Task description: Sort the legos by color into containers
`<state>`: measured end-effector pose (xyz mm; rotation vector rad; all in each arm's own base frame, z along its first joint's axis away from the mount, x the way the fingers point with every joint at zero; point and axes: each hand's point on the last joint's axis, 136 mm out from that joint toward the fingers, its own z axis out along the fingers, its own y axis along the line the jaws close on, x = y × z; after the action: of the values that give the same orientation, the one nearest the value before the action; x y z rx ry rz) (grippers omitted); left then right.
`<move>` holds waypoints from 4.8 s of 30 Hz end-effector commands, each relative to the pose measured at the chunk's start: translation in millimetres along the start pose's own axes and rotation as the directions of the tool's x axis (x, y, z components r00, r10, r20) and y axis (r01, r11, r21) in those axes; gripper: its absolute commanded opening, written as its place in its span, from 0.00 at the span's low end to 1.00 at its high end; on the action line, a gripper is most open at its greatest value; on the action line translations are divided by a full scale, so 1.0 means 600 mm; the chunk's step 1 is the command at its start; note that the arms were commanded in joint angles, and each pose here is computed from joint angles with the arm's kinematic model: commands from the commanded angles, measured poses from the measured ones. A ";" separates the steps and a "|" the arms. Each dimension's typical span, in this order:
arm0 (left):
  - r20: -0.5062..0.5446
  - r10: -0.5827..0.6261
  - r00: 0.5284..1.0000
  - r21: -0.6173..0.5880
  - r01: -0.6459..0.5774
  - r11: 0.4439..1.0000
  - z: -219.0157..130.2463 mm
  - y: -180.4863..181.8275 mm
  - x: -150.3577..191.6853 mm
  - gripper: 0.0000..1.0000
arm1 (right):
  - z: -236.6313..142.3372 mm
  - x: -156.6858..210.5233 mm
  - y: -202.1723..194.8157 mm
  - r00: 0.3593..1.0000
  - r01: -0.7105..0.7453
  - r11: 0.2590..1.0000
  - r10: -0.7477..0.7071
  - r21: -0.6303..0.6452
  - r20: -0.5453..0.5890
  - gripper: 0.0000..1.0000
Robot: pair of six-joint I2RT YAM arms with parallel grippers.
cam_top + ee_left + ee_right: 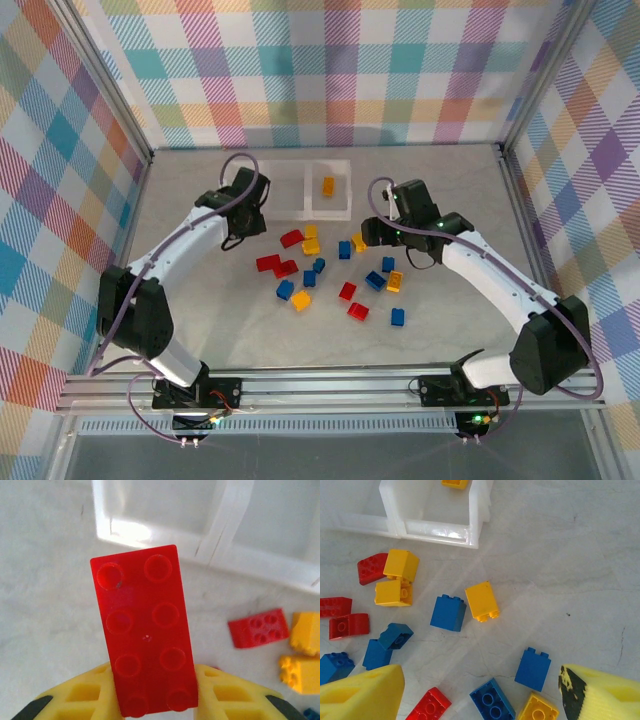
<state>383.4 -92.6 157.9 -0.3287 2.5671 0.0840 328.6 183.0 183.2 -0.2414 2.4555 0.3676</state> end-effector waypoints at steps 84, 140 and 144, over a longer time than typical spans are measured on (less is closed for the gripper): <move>0.246 -0.063 0.967 0.321 -0.020 0.947 -0.153 -0.013 0.100 0.62 | 0.265 0.075 0.087 0.975 -0.011 0.987 0.046 0.163 -0.216 0.53; 0.128 -0.085 0.988 0.230 0.054 0.972 -0.179 0.056 0.156 0.66 | 0.313 -0.274 0.300 0.952 0.242 0.963 -0.212 -0.116 0.219 0.49; 0.128 -0.069 0.989 0.198 0.043 0.979 -0.183 0.067 0.158 0.66 | 0.306 -0.296 0.302 0.945 0.263 0.959 -0.235 -0.101 0.229 0.71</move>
<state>244.8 -94.4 192.8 -0.3006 2.4036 -0.2014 524.8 427.5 158.9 -0.5047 2.2028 0.4245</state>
